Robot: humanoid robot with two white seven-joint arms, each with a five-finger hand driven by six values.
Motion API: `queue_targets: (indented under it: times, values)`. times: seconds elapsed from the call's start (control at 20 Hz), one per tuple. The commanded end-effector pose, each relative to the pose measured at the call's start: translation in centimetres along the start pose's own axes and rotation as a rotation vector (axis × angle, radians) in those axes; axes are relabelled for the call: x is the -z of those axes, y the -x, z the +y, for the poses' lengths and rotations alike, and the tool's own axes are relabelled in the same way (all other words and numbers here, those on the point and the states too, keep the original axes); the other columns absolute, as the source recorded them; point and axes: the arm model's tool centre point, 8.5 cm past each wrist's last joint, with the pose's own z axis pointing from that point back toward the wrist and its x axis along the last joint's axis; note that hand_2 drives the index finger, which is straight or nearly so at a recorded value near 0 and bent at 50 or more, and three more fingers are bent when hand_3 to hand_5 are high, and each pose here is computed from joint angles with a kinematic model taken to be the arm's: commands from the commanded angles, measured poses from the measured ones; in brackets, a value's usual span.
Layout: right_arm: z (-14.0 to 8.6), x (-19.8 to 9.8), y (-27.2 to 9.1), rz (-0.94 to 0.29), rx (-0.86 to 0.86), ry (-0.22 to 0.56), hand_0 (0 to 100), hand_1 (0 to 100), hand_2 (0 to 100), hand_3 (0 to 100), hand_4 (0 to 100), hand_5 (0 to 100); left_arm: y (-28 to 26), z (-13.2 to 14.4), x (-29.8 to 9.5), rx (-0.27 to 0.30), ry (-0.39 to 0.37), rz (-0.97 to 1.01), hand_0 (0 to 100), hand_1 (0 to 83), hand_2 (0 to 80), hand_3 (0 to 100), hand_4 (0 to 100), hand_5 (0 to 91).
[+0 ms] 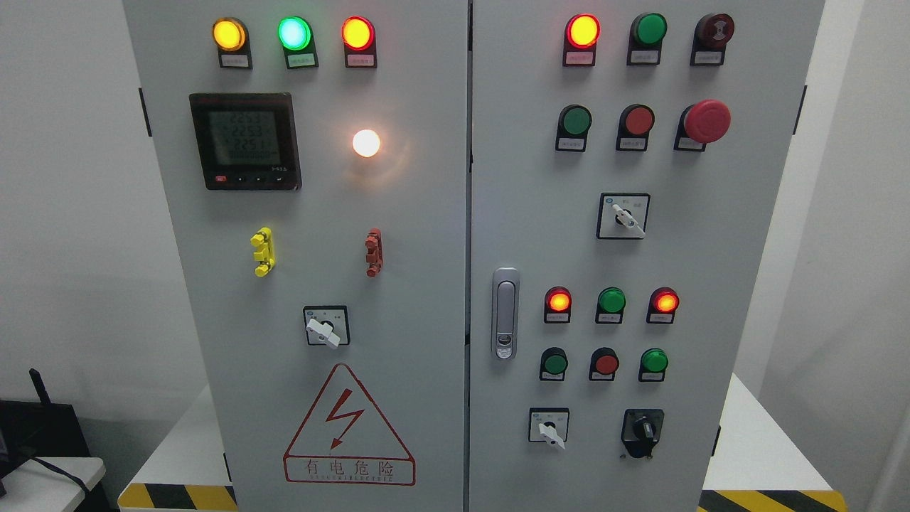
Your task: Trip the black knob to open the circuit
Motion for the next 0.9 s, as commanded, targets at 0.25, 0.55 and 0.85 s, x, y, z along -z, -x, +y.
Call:
queue_targets:
  times: [0.25,0.55,0.85]
  values:
    - [-2.9,1.7,-17.2,-0.670,0.091,0.079,40,52,42,82,85,93,-0.5,-0.1,0.0,0.034,0.005,-0.009,12,38.9,0.0,0,0,0.0]
    - [-2.9,1.8,-20.6,-0.772,0.096,0.069,41,50,45,84,87,93,-0.5,-0.2,0.0,0.032,0.007,-0.009,12,38.9,0.0,0,0,0.0]
    - [-3.5,2.9,-24.3,-0.897,0.094,0.093,41,52,44,84,87,93,-0.5,-0.1,0.0,0.032,0.005,-0.009,12,38.9,0.0,0,0,0.0]
